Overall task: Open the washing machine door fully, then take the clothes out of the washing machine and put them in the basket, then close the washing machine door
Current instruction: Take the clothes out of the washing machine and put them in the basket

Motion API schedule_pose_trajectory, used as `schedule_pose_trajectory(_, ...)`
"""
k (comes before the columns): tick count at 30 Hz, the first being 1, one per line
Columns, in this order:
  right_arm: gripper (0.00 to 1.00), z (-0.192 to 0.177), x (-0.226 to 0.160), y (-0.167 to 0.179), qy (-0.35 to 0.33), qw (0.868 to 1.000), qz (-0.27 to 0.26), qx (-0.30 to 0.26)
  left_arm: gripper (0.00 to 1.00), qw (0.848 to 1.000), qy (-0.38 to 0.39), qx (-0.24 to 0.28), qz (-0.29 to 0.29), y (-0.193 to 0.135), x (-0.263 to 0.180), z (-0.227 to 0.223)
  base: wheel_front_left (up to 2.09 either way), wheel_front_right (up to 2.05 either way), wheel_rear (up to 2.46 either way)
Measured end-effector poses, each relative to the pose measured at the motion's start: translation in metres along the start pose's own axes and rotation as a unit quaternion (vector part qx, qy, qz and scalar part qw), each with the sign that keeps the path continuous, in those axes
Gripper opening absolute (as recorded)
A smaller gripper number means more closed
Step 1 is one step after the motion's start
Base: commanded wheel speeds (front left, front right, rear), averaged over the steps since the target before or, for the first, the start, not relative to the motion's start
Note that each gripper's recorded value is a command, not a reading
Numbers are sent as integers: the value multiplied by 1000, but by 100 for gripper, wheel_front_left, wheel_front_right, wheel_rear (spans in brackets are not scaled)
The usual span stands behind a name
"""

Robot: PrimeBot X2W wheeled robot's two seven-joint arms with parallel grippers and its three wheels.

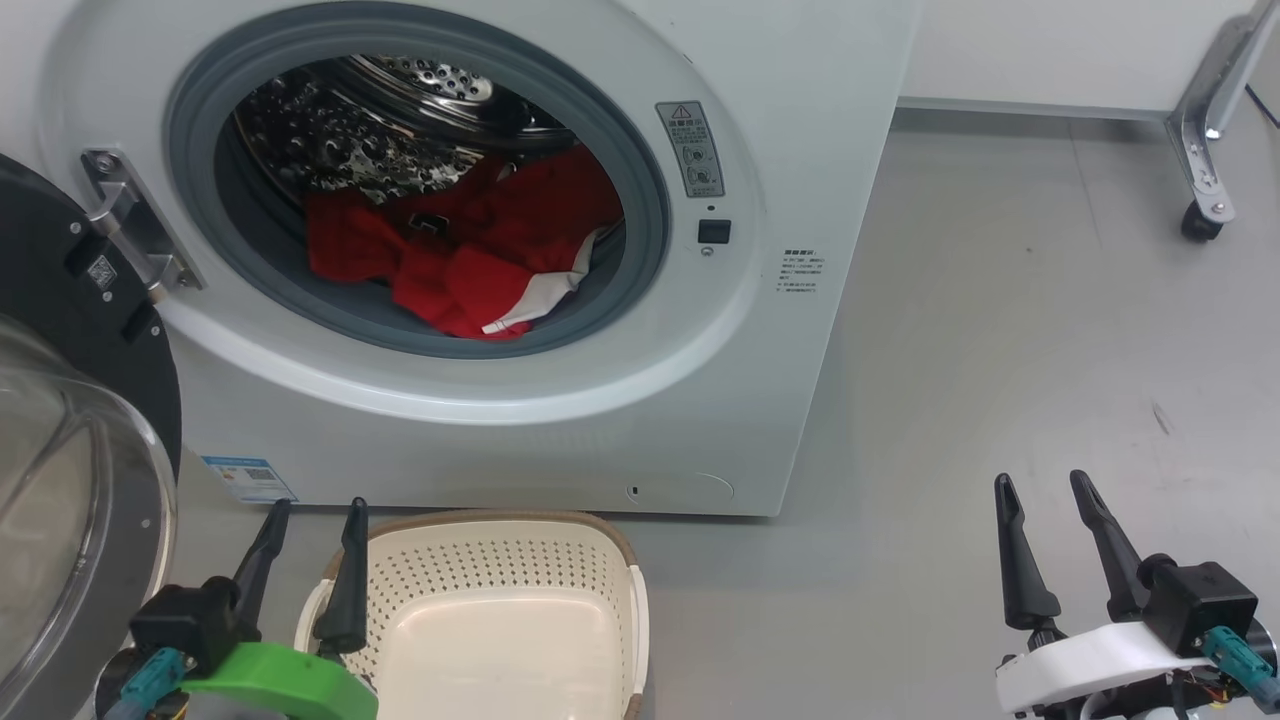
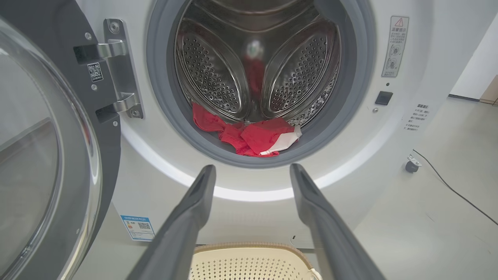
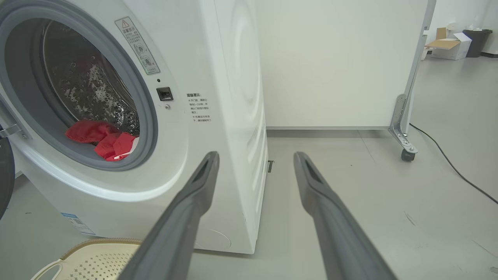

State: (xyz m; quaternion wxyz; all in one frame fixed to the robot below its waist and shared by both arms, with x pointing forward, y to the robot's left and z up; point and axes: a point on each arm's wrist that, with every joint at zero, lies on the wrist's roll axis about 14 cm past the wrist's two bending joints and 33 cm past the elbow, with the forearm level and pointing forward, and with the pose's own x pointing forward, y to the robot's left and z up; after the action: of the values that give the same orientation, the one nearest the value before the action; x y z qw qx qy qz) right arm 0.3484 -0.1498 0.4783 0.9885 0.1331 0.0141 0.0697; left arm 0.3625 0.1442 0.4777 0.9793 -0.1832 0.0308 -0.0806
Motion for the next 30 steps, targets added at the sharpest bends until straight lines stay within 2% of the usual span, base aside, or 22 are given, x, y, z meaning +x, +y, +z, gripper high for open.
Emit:
schedule_pose_trajectory(12, 100, -19, -3, -16, 29, 999, -32, 4, 100, 999, 48, -6, 6, 7, 29, -21, 0, 0, 0)
schedule_pose_trajectory(23, 100, -21, 7, -32, 32, 998, -63, 3, 100, 996, 77, 18, -43, -8, 102, -28, 0, 0, 0)
schedule_pose_trajectory(30, 100, -32, 4, -46, 48, 994, -97, 6, 100, 991, 119, 26, -47, -11, 161, -46, 0, 0, 0)
